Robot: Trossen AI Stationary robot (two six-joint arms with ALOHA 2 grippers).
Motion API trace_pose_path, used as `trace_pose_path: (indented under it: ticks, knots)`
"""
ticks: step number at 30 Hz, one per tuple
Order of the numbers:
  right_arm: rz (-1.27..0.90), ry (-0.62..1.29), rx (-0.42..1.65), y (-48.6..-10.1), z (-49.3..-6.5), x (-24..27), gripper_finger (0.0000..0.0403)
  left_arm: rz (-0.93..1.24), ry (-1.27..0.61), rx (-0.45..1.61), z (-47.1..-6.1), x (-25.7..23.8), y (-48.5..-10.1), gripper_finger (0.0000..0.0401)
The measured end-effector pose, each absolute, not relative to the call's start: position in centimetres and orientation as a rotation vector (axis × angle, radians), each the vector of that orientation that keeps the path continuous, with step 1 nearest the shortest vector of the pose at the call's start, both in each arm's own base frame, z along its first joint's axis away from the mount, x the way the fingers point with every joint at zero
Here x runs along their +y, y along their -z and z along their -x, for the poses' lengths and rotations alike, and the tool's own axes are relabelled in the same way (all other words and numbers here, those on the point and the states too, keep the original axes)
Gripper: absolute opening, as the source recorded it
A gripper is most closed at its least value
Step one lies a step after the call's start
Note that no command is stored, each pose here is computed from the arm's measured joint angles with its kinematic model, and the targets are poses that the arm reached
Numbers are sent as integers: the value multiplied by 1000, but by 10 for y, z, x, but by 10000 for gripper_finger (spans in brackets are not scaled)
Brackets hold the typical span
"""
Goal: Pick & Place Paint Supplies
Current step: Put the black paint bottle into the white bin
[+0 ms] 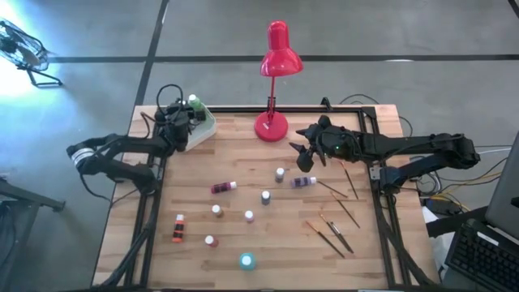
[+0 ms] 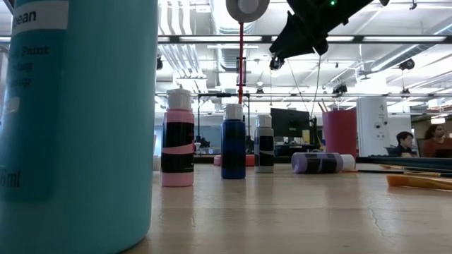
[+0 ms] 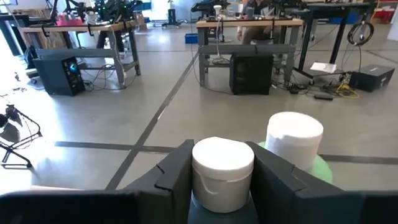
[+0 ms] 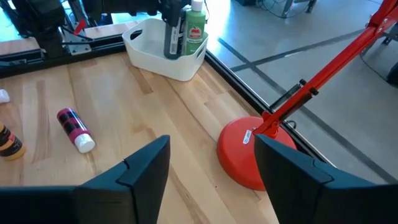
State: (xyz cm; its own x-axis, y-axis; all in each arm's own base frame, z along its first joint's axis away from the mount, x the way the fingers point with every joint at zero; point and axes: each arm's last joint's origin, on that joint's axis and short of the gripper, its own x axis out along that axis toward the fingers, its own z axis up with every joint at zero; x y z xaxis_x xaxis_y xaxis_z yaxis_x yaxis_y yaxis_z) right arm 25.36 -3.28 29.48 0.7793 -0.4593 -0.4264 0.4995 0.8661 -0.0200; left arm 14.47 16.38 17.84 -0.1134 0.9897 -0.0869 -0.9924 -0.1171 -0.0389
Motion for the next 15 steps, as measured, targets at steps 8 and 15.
trace_pose_path:
  ticks: [8,15]
  knots:
    - [-100,517,435,-295,-254,-33,259,106,-1659,21,-145,163,-180,233]
    - [-100,517,435,-295,-254,-33,279,90,-1619,-15,-143,160,-193,239]
